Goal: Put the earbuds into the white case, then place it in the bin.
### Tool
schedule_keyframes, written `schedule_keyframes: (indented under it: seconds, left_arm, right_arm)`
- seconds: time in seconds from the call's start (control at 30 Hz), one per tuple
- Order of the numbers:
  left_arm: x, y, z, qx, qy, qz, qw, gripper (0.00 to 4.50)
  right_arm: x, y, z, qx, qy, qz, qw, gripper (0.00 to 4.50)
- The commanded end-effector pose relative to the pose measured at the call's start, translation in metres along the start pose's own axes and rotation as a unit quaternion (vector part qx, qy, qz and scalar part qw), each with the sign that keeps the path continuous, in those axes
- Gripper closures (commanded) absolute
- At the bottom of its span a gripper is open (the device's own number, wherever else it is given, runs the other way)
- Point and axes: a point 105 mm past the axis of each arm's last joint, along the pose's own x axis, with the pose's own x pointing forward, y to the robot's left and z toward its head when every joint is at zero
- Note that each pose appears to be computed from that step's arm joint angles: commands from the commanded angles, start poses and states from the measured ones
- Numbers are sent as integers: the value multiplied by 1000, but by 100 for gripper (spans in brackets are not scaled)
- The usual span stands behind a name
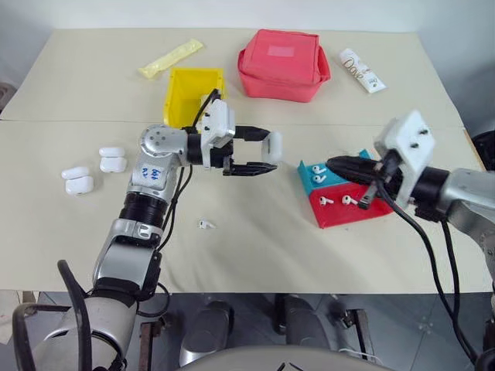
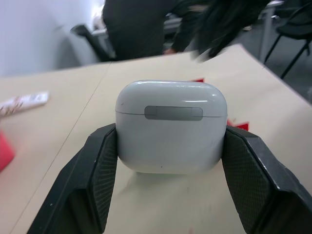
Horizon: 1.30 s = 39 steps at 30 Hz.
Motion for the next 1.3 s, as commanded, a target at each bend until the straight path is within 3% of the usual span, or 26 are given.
schedule_keyframes:
  seconds: [0.03,0.13,0.3,0.53,0.7,0.83,1.0,1.13,1.2,1.3]
  left_arm:
    - [-19,12,4,-8,-11,40,999,172]
    - [-35,25,4,-18,-10,84,996,172]
    - [-68,68,3,-16,8,244,970,172]
    - [-82,96,-20,-20,96,344,934,172]
    - [-85,107,-32,-39,137,387,911,7]
    - [-87,107,-26,-27,127,385,914,3]
    - [-83,91,-6,9,60,308,949,3]
    - [-98,53,11,-5,-33,231,972,3]
    - [-110,28,12,-11,-51,190,980,3]
    - [-124,4,2,-23,-20,166,986,3]
  right_arm:
    - [-18,3,22,16,-79,53,995,289]
    - [-22,-1,19,16,-79,46,996,187]
    - [-23,-6,12,17,-68,25,997,7]
    - [-19,-1,9,19,-66,22,997,1]
    - [-20,3,10,19,-63,19,998,0]
    - [-24,3,9,19,-57,17,998,0]
    - [-29,1,12,12,-59,23,998,0]
    - [-38,-1,11,9,-62,55,997,0]
    - [-44,0,0,16,-44,75,996,0]
    - [-54,-3,-15,29,-19,90,995,0]
